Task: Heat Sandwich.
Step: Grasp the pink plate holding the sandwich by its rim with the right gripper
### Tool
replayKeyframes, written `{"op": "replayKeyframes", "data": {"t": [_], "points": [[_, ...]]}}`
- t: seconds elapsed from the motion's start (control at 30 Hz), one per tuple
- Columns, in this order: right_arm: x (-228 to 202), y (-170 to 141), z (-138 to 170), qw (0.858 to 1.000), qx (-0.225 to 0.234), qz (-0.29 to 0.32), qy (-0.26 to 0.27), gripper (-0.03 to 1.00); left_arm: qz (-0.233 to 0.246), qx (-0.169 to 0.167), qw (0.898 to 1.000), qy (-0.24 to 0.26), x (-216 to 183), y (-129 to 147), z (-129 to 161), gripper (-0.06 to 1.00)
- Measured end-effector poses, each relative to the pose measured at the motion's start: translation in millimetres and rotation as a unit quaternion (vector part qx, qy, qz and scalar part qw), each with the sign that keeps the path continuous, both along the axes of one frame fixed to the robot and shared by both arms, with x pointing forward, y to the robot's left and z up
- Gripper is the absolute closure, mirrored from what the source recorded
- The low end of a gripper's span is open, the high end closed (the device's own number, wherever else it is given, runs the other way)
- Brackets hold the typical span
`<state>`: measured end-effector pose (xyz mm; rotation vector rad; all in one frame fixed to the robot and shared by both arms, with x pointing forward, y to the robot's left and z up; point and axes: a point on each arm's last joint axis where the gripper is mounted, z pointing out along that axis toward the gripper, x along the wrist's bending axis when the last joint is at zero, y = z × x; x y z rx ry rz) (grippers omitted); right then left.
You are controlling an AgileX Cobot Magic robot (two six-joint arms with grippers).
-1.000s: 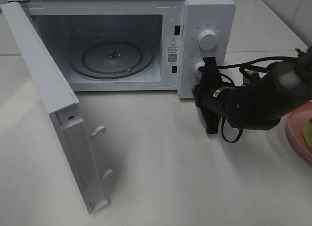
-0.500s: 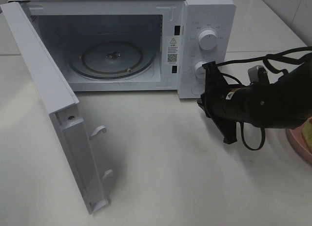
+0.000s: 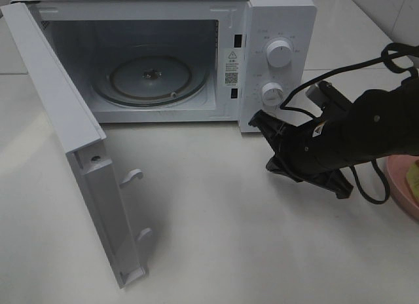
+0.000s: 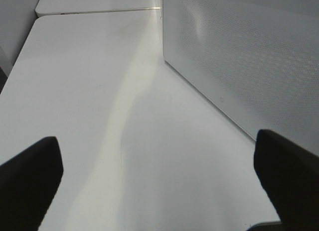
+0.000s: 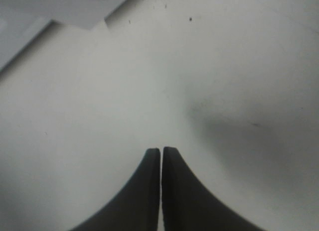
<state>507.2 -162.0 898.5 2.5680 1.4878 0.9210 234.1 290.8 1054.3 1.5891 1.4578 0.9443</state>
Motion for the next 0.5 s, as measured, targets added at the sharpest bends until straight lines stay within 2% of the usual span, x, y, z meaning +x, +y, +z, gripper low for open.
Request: {"op": "replayKeyframes", "data": {"t": [0.13,0.17,0.2,0.3,0.33,0.37,0.47,0.5], "points": [[-11.2,-1.1,2.0,0.990,-0.065,0.121,0.023,0.93,0.000,0.000,1.000,0.000,0.0,0.0,0.0,-0.04],[-11.2,-1.1,2.0,0.990,-0.065,0.121,0.023,0.93,0.000,0.000,1.000,0.000,0.0,0.0,0.0,-0.04],[-16.1,-1.9,3.4,0.981,-0.088,0.171,0.031,0.93,0.000,0.000,1.000,0.000,0.0,0.0,0.0,-0.04],[-23.0,-3.7,8.3,0.960,-0.123,0.249,0.035,0.93,0.000,0.000,1.000,0.000,0.0,0.0,0.0,-0.04],[-23.0,-3.7,8.3,0.960,-0.123,0.249,0.035,0.93,0.000,0.000,1.000,0.000,0.0,0.0,0.0,-0.04],[-26.7,-5.2,11.5,0.945,-0.142,0.293,0.036,0.93,0.000,0.000,1.000,0.000,0.0,0.0,0.0,-0.04],[-28.5,-17.1,20.1,0.929,-0.160,0.330,0.049,0.92,0.000,0.000,1.000,0.000,0.0,0.0,0.0,-0.04],[-28.5,-17.1,20.1,0.929,-0.160,0.330,0.049,0.92,0.000,0.000,1.000,0.000,0.0,0.0,0.0,-0.04]]}}
